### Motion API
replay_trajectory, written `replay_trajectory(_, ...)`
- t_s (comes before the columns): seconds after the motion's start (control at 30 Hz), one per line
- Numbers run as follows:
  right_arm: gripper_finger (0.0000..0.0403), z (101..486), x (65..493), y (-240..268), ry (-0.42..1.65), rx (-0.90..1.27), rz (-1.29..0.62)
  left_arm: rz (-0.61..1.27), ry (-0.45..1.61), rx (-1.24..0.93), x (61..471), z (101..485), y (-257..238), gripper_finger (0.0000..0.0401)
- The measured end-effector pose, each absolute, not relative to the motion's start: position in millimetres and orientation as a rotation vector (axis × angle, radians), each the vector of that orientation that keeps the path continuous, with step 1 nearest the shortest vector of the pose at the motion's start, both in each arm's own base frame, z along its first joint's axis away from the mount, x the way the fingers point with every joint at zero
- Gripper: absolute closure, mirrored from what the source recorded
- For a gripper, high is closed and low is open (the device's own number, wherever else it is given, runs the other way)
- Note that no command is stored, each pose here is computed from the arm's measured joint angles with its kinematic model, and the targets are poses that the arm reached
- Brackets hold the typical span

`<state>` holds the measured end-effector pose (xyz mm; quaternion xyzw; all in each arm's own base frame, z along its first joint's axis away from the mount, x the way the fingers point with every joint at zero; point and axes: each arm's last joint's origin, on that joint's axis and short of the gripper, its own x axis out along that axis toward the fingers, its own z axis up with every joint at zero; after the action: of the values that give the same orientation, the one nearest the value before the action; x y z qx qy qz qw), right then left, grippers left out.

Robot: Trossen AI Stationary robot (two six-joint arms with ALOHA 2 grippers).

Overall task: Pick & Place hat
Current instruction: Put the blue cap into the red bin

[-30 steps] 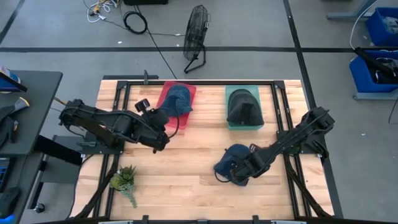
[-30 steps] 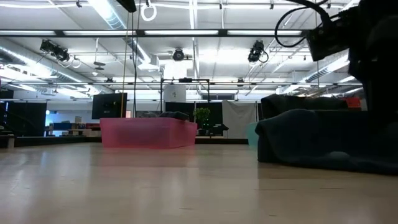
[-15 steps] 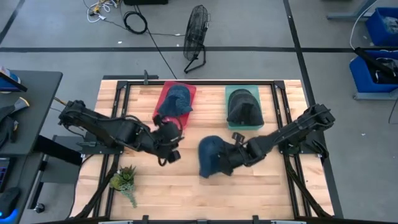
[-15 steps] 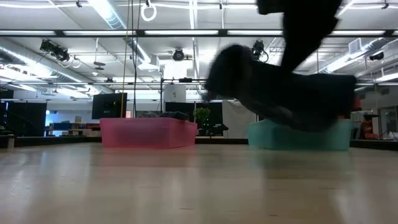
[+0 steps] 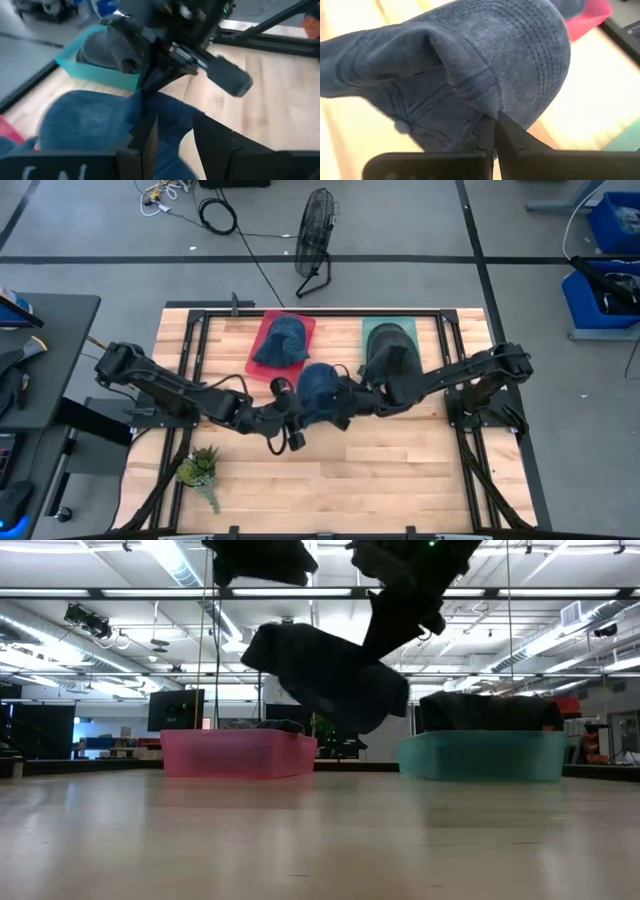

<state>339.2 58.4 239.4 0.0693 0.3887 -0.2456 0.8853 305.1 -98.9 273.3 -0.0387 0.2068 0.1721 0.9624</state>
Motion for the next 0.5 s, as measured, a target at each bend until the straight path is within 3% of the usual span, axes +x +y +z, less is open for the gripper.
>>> replay_trajectory(0.5, 0.0396, 247.6, 353.2, 47.8, 0.722, 0.072, -0.403, 0.542, 0.457, -0.013, 300.8, 230.7, -55.8, 0.0273)
